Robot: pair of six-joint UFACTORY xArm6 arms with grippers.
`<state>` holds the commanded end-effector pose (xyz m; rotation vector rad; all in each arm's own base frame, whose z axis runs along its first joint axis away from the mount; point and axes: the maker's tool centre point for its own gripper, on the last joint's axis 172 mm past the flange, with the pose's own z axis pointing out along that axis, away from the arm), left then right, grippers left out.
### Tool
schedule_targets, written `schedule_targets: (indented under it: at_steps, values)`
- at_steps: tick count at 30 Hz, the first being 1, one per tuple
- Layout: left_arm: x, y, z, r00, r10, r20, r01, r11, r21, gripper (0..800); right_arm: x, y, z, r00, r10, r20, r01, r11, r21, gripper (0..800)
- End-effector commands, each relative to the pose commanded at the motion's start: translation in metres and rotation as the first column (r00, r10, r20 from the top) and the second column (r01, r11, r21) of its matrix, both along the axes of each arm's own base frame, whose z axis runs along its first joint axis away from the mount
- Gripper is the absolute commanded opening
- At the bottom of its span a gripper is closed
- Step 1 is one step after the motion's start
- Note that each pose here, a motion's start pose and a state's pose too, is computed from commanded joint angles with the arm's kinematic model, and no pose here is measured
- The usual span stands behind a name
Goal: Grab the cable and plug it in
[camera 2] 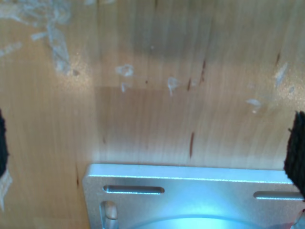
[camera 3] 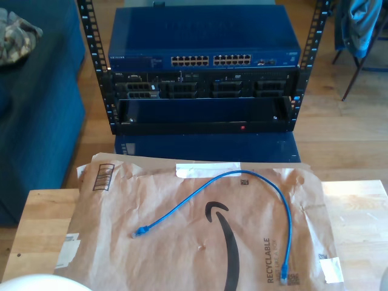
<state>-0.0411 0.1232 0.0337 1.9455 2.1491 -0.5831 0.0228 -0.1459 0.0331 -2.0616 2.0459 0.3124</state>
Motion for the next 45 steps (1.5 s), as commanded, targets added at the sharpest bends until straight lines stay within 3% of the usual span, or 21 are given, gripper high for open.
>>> schedule_targets:
  at_steps: [25, 34, 39, 42, 45]
  values:
    - [0.0, -0.003, -0.001, 1.0, 0.002, 0.0, -0.002, 1.0, -0.011, 800, 0.0, -0.002, 0.001, 1.0, -0.003, 0.0, 0.003, 1.0, -0.005, 799]
    - [-0.002, -0.007, 0.004, 1.0, 0.005, -0.01, -0.005, 0.999, -0.037, 800, 0.005, -0.035, 0.027, 1.0, -0.025, 0.012, 0.027, 0.99, -0.138, 797]
    - [-0.008, -0.003, 0.042, 0.999, 0.029, -0.04, -0.033, 0.994, -0.104, 800, 0.007, -0.048, 0.039, 0.998, -0.063, 0.02, 0.066, 0.979, -0.195, 796]
    - [-0.01, 0.005, 0.067, 0.995, 0.066, -0.075, -0.075, 0.989, -0.127, 800, 0.008, -0.055, 0.046, 0.989, -0.146, 0.02, 0.147, 0.963, -0.226, 796]
    - [-0.002, 0.023, 0.079, 0.994, 0.045, -0.096, -0.054, 0.995, -0.088, 800, 0.015, -0.075, 0.065, 0.979, -0.203, 0.031, 0.204, 0.942, -0.268, 797]
